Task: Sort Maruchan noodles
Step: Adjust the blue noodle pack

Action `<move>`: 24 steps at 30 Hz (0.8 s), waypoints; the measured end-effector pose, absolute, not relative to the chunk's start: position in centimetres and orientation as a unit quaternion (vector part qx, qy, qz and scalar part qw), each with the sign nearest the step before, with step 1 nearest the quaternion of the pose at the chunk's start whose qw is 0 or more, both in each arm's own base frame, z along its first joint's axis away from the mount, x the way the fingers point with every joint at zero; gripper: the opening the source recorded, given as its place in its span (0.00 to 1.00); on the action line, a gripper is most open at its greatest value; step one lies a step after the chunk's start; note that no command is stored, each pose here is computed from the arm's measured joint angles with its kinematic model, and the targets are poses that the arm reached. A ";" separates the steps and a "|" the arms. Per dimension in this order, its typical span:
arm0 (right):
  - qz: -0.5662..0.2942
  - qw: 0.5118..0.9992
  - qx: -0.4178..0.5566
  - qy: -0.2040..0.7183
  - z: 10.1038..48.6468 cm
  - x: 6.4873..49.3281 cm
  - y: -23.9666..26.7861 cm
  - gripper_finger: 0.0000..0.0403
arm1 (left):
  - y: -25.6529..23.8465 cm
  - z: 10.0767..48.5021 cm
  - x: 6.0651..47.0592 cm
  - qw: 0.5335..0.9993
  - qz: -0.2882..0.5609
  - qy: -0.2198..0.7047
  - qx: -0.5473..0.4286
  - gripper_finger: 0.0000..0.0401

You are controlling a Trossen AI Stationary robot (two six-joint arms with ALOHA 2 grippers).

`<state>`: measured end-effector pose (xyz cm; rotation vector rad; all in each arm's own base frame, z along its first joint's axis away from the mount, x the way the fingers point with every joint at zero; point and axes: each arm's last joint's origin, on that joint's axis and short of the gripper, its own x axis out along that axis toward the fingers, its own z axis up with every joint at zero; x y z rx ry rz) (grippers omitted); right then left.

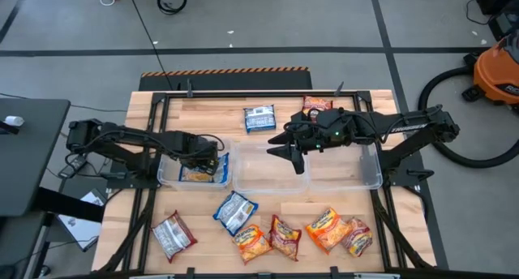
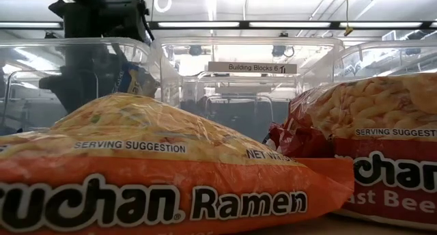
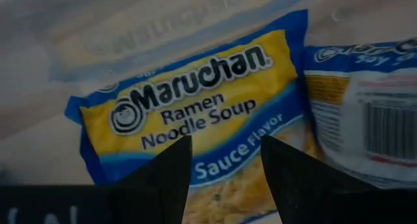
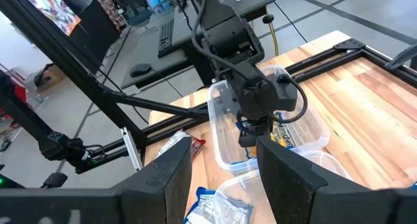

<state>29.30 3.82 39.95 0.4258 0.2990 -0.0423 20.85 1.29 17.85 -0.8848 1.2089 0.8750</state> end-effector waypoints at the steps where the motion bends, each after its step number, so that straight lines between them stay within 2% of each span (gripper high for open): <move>1: -0.020 0.967 0.209 0.148 40.0 29.3 3.8 0.44 | 1.2 17.6 21.0 0.649 0.384 0.535 -0.382 0.47; 9: -0.018 0.968 0.202 0.151 39.9 29.3 3.9 0.44 | 0.6 16.1 22.9 0.690 0.347 0.532 -0.346 0.47; 14: -0.015 0.967 0.200 0.157 39.8 29.2 4.1 0.44 | 0.2 15.9 22.9 0.691 0.350 0.540 -0.329 0.46; 18: -0.014 0.966 0.199 0.163 39.7 29.1 4.2 0.44 | 0.1 15.9 22.4 0.678 0.361 0.554 -0.322 0.36; 24: -0.011 0.967 0.197 0.161 39.8 29.2 4.2 0.44 | 0.1 16.2 22.2 0.672 0.368 0.552 -0.328 0.14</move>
